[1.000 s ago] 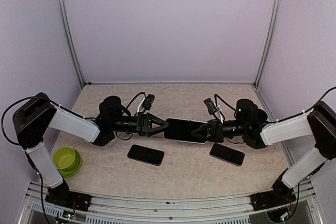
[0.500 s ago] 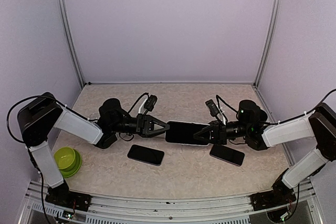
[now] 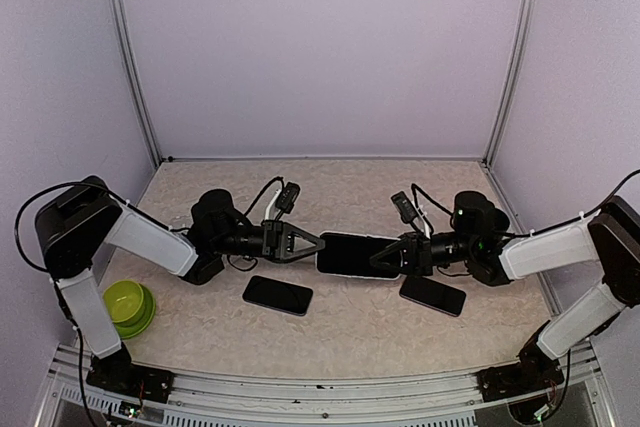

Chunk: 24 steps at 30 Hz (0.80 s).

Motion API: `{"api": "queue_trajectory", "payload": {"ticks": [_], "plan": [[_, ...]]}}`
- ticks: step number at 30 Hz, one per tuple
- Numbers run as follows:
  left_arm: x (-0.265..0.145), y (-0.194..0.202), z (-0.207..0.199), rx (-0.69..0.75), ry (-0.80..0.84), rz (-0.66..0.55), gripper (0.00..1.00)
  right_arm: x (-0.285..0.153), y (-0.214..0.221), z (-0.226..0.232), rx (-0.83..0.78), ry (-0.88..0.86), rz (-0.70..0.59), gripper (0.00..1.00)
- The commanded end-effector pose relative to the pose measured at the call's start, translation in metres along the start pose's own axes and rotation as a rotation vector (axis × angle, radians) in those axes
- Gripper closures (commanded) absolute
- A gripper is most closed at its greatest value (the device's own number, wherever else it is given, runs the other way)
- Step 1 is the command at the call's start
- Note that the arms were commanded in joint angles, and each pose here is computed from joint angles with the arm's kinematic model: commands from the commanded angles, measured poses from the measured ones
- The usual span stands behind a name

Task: Put the phone into the phone case
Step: Press the corner of the phone case at the bottom left corner of the phone case.

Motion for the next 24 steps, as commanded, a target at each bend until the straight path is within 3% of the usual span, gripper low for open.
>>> {"api": "queue_trajectory", "payload": {"ticks": [1, 4, 9, 17, 24], "plan": [[0.002, -0.007, -0.003, 0.027, -0.159, -0.030, 0.98, -0.002, -0.016, 0.017, -0.159, -0.018, -0.041, 1.00], [-0.001, -0.009, -0.009, 0.045, -0.138, -0.028, 0.75, -0.004, -0.016, 0.021, -0.184, -0.019, -0.037, 1.00], [0.000, -0.006, -0.014, 0.040, -0.040, -0.006, 0.59, -0.006, -0.014, 0.025, -0.216, -0.023, -0.026, 1.00], [0.005, -0.006, -0.019, 0.041, 0.057, 0.016, 0.53, -0.004, -0.011, 0.029, -0.240, -0.052, -0.005, 1.00], [0.016, -0.005, -0.021, 0.051, 0.088, 0.051, 0.59, 0.002, -0.011, 0.028, -0.233, -0.061, 0.007, 1.00]]}}
Point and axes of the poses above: each gripper's point midway between its finger pads, its own x axis out along the fingers, its own z axis along the line the jaws close on, y = z × x, the point moved 10 cm from there along -x, back along the fingers, and after that the axes turned 6 degrees about x, right-handed, at the moved point
